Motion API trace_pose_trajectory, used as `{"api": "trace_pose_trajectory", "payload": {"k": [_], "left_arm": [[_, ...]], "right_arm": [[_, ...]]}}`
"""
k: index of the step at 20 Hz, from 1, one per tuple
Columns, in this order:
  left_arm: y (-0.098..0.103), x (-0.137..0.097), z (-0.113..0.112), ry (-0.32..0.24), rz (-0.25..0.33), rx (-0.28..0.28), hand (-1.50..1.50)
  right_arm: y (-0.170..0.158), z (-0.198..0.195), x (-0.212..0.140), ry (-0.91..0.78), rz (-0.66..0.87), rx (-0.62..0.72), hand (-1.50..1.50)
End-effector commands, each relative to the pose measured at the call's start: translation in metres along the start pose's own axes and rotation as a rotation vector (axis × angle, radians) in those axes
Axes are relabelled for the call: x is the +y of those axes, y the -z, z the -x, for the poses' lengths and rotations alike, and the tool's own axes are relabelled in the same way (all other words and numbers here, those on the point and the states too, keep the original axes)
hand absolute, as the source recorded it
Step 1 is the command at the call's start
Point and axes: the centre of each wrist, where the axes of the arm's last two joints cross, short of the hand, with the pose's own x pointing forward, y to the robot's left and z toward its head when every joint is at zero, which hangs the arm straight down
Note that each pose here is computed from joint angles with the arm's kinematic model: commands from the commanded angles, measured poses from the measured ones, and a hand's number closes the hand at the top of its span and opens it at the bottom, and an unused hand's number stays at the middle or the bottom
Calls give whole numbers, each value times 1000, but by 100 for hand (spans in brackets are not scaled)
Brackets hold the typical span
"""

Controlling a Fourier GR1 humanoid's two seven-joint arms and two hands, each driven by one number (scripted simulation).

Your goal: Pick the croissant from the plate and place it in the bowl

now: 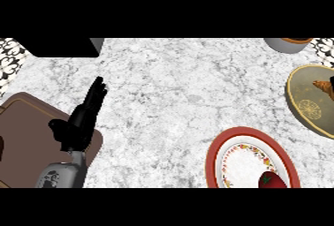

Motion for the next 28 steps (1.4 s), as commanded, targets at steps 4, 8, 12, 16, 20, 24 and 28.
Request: {"api": "trace_pose_trajectory", "payload": {"k": [4, 8, 12, 16, 20, 24, 28], "left_arm": [[6, -5, -2, 6, 2, -1, 0], [8, -2, -17, 0, 12, -7, 0], [8, -1, -5, -4, 4, 11, 0], [-4, -5, 4, 1, 4, -5, 0], [3, -8, -18, -10, 20, -4, 0], [4, 6, -2, -1, 12, 9, 0], [12, -5, -19, -3, 6, 2, 0]], "right_arm": [[17, 71, 32, -51, 17, 67, 150], [32, 107, 44, -111, 1, 87, 150], [38, 138, 50, -106, -25, 146, 150], [28, 165, 76, 36, -131, 238, 150], [28, 179, 67, 154, -281, 177, -150], [36, 182, 62, 258, -219, 92, -150], [30, 193, 43, 360, -77, 19, -150]]}}
